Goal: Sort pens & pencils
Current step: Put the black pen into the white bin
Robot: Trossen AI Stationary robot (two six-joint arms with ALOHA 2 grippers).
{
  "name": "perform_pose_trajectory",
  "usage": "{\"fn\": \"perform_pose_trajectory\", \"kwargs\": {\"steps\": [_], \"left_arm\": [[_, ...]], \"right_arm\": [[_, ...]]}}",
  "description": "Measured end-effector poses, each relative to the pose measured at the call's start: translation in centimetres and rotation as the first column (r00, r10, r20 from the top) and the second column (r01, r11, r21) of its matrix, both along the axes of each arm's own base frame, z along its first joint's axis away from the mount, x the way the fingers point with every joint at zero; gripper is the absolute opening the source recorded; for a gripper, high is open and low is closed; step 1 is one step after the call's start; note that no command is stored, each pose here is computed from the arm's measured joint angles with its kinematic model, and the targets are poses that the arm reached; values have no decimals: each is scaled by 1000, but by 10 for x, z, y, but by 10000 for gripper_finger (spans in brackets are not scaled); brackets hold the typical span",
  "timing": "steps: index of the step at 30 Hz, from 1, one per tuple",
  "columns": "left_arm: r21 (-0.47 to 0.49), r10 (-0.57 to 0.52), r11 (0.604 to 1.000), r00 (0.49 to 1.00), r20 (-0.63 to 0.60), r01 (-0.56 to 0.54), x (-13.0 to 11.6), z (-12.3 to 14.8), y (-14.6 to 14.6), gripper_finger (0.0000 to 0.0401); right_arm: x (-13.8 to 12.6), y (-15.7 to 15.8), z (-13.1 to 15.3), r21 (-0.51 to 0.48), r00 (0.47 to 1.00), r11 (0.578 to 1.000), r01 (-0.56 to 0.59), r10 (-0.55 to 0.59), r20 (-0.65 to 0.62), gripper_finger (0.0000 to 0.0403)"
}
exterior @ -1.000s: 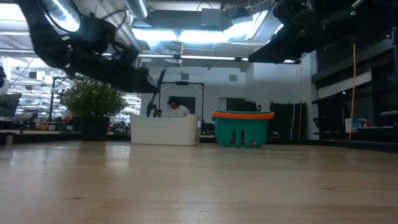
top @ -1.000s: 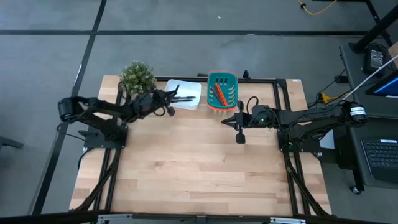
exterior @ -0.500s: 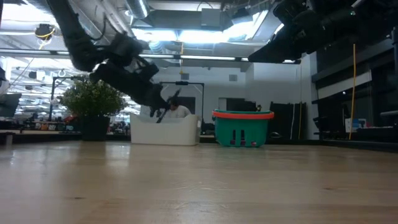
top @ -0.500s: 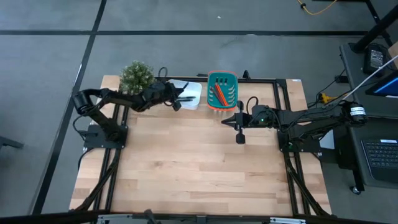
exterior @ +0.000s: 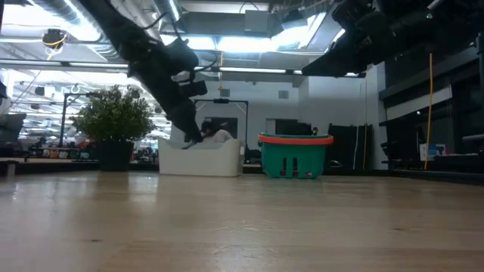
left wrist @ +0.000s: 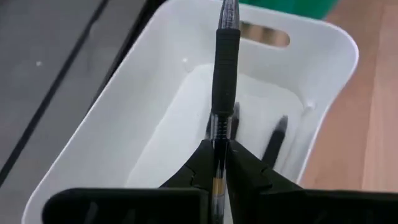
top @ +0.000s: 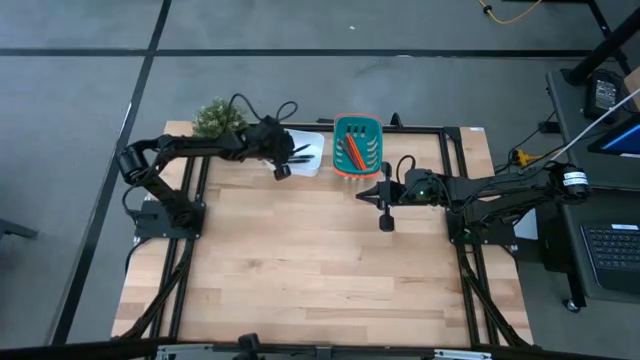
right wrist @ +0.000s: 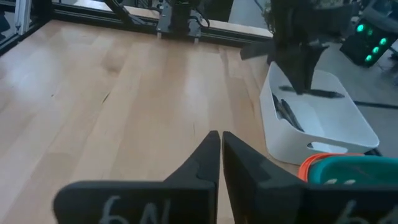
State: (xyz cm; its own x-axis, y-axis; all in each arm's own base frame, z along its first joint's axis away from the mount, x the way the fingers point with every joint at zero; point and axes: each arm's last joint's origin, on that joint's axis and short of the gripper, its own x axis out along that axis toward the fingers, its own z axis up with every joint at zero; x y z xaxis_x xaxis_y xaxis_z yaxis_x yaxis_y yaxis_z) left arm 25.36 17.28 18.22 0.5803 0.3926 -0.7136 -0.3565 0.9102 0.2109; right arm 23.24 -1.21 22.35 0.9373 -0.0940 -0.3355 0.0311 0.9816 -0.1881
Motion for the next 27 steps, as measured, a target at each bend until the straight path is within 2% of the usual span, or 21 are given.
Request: {"fn": "perform_pose_trajectory", "kwargs": {"steps": [9, 16, 21, 27], "left_arm": [[-58, -81, 996, 979, -186, 72, -1, 18, 0, 16], [-65, -148, 988, 964, -220, 137, -2, 20, -1, 16], [-97, -151, 987, 957, -246, 130, -2, 10, 3, 16], [-172, -165, 978, 946, -278, 120, 1, -15, 12, 16]], "right_arm": [[-1, 0, -2, 22, 1000, 1000, 8, -8, -25, 21], [-1, 0, -2, 24, 1000, 1000, 8, -8, -24, 21], [-1, 0, -2, 24, 1000, 1000, 8, -7, -23, 21], [-1, 0, -2, 24, 1000, 1000, 8, -7, -21, 21]]}}
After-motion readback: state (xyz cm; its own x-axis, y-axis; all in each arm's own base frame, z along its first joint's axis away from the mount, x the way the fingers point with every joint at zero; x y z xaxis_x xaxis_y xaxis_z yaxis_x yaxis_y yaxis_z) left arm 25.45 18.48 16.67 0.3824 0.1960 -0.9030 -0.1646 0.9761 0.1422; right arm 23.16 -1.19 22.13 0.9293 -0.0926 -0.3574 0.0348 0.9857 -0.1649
